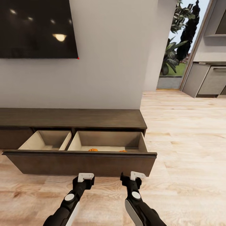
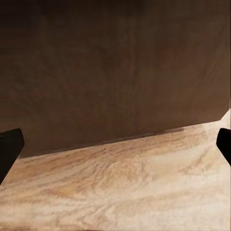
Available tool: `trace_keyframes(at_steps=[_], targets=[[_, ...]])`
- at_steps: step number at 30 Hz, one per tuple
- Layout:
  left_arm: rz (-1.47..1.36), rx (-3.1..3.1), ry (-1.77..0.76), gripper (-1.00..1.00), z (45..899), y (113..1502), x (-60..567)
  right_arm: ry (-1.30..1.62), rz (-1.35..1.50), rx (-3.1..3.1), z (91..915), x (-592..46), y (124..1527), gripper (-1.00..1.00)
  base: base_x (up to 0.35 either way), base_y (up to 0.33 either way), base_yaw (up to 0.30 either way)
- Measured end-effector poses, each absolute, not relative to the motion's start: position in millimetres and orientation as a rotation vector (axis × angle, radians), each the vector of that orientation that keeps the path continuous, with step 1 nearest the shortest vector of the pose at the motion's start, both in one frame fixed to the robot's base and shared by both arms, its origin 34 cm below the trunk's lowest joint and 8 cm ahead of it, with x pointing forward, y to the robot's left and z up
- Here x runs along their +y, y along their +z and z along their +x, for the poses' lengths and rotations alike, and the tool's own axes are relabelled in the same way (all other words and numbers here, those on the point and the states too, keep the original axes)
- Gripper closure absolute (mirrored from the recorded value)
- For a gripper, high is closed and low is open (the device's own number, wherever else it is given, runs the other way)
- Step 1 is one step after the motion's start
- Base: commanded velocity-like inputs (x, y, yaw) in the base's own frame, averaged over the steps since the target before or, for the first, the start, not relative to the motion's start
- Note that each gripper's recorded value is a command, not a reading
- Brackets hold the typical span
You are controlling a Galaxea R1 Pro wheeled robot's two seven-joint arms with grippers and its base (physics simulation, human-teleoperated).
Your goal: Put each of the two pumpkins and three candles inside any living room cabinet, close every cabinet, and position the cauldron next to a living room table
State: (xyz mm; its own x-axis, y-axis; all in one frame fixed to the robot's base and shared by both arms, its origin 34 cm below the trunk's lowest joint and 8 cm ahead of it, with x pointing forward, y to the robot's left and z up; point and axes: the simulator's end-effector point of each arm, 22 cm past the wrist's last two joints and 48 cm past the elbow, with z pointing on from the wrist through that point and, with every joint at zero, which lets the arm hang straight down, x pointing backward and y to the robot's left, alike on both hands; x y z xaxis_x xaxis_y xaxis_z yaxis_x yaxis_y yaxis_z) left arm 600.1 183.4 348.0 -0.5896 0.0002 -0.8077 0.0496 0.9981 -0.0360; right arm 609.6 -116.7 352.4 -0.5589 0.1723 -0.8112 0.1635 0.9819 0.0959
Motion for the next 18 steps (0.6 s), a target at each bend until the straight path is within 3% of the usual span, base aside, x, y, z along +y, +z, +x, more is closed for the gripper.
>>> trace_keyframes(at_steps=[18], targets=[[0.022,2.133,-0.068,-1.00,609,360,185,0.021,0.190,2.137,604,-134,333,-1.00,0.039,0.014,0.000]])
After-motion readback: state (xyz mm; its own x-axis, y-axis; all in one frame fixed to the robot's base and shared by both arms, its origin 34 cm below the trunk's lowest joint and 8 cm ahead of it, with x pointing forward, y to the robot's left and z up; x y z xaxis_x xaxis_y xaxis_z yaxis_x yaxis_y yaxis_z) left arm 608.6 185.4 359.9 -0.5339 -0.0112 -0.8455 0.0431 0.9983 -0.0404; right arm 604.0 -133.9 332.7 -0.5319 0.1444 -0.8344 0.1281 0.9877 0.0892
